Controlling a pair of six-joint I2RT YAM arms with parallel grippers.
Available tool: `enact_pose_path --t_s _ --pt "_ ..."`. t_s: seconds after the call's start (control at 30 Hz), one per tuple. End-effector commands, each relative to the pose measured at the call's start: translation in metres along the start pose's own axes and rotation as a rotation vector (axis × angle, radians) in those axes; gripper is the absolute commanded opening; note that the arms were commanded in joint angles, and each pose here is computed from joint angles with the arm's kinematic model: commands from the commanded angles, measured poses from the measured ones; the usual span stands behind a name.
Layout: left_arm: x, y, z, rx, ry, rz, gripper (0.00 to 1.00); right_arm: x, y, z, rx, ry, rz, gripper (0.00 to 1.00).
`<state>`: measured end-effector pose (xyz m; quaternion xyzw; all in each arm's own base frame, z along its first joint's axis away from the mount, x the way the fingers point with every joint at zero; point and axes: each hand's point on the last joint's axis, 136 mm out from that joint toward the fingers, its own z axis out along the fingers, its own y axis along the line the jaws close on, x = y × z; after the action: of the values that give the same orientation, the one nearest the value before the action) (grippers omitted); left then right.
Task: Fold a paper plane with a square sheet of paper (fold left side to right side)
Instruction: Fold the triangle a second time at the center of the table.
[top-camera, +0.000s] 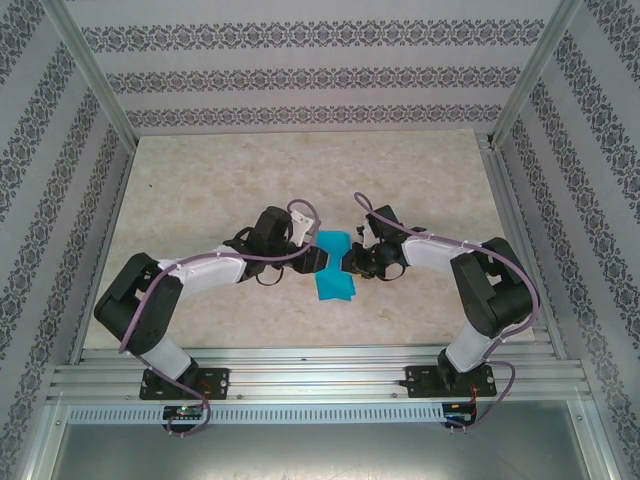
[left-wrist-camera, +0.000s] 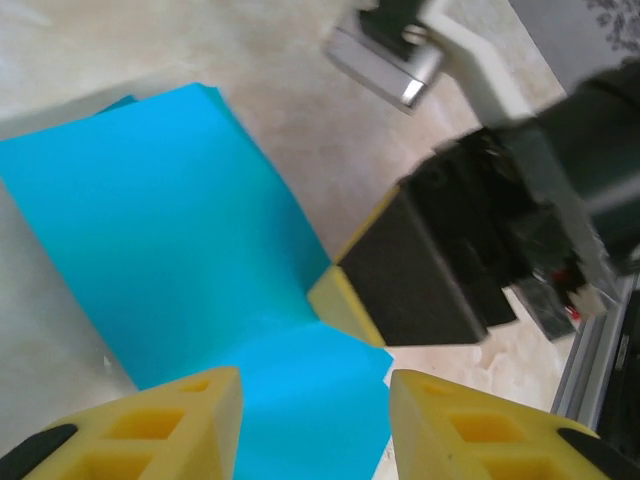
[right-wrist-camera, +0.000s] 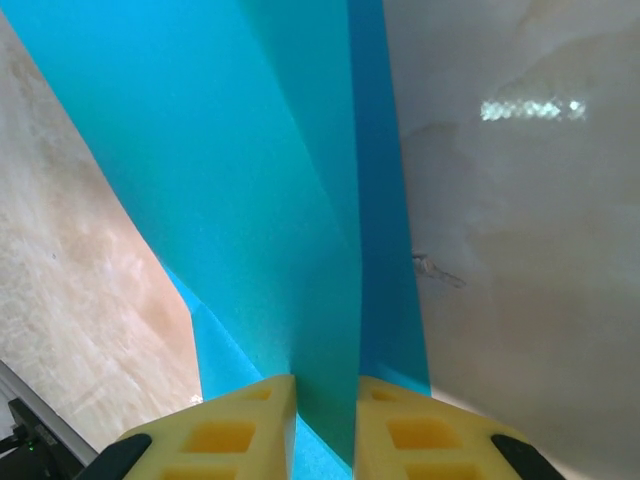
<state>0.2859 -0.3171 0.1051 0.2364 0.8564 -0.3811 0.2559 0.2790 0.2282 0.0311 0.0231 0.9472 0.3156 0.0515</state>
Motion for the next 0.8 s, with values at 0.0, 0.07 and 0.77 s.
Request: enact_pose_path --t_s 0.0,0.07,0.77 --pt "0.009 0.002 -0.001 -0.029 -0.003 0.103 0.45 -0.011 0.012 -0.008 -0.044 -0.039 -0.009 0.22" --pt "0.009 0.002 0.000 -0.027 -0.008 0.095 0.45 -0.017 0.015 -0.007 -0.050 -0.042 -0.025 0.27" --pt "0.018 -0.022 -0.017 0.006 -0.024 0.288 0.45 -0.008 0.016 -0.006 -0.137 -0.029 0.053 0.21"
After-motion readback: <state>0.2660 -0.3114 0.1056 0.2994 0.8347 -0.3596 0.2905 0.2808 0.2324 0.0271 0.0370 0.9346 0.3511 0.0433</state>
